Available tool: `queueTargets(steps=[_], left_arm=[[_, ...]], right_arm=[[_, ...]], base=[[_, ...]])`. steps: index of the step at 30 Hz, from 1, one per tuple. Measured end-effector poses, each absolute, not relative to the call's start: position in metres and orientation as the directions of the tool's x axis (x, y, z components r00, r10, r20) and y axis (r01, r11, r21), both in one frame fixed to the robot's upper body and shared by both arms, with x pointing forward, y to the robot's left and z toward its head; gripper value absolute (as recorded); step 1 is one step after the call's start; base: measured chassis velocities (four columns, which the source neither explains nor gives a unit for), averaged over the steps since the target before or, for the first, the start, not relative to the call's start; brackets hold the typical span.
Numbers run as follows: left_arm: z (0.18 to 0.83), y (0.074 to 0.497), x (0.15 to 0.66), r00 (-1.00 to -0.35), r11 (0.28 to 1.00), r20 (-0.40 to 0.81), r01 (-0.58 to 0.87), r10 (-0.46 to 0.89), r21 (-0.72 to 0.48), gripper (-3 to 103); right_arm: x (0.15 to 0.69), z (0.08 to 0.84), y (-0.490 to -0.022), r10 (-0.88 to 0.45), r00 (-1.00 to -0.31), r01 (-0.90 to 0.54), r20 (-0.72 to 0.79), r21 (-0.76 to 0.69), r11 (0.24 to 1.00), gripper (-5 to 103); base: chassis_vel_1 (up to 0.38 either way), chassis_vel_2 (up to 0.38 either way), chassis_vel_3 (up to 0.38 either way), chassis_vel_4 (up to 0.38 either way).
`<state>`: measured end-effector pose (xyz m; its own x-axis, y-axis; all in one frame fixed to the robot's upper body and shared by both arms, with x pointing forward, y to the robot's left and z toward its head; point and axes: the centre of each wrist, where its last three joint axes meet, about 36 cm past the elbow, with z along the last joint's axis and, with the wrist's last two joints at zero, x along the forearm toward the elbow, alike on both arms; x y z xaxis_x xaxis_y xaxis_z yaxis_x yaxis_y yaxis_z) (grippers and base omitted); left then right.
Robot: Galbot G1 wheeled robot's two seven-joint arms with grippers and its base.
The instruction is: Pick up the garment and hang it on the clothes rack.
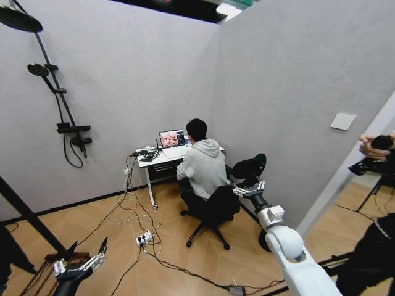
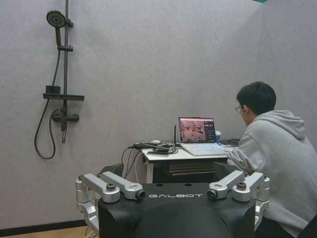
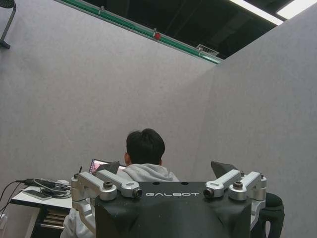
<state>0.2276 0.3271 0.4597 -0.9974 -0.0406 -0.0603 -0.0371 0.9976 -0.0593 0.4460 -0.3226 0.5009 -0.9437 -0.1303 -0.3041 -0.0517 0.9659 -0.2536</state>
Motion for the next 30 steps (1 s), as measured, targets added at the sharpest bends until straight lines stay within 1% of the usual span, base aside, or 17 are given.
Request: queueTargets(steps=[20, 30], left_arm=[[0.46, 0.327, 0.228, -0.997, 0.998, -0.06, -0.037, -0.041, -0.059, 100], [0.46, 0.327, 0.228, -0.997, 0.998, -0.06, -0.037, -0.041, -0.059, 100]], right_arm=[[0.457, 0.497, -0.322, -0.141, -0.941, -0.064, -0.307, -0.25, 0.966, 100], [0.457, 0.493, -0.324, -0.144, -0.94, -0.064, -0.311, -0.251, 0.966, 100]], base=[[0.146, -0.077, -0.075, 0.145], [0.117, -0.106, -0.124, 0.107]])
